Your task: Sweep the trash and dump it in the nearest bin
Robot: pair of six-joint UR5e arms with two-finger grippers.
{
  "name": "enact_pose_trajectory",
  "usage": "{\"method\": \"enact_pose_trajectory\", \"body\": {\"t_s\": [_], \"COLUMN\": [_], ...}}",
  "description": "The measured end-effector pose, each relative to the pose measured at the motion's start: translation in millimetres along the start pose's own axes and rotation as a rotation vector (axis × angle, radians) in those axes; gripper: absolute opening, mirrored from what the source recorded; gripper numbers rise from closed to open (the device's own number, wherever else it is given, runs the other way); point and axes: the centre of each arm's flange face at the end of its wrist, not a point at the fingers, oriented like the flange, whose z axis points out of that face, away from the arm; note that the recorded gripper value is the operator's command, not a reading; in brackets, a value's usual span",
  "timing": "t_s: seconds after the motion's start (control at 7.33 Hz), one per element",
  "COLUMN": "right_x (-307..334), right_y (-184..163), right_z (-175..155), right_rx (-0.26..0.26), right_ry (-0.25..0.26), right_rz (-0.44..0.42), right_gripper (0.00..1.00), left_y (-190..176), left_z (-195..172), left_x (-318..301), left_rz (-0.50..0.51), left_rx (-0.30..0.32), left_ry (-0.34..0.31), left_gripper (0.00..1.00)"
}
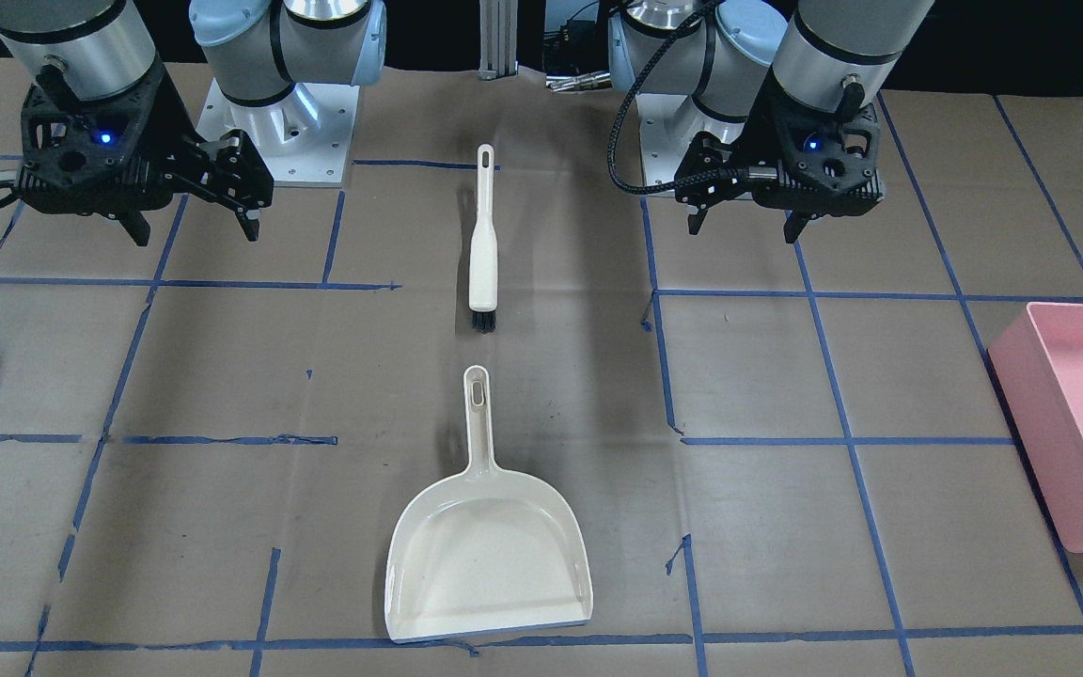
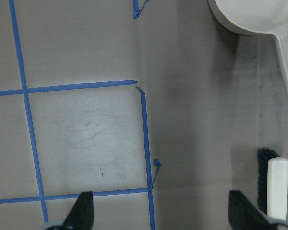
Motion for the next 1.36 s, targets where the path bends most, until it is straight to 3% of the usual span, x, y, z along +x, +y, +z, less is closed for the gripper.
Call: {"method": "enact_pose_trajectory", "body": {"t_s": [1.36], "right_x": [0.2], "right_y": [-1.4], "right_z": [-1.0], "right_rx": [0.0], "right_ry": [0.006], "right_rz": [-0.008], "right_gripper": [1.0], "left_y": [0.8], "left_z": [-0.3], "left_x": [-2.9], "left_rz": [0.003], "left_rx": [-0.003], "left_ry": [-0.032], "left_gripper": [1.0]}}
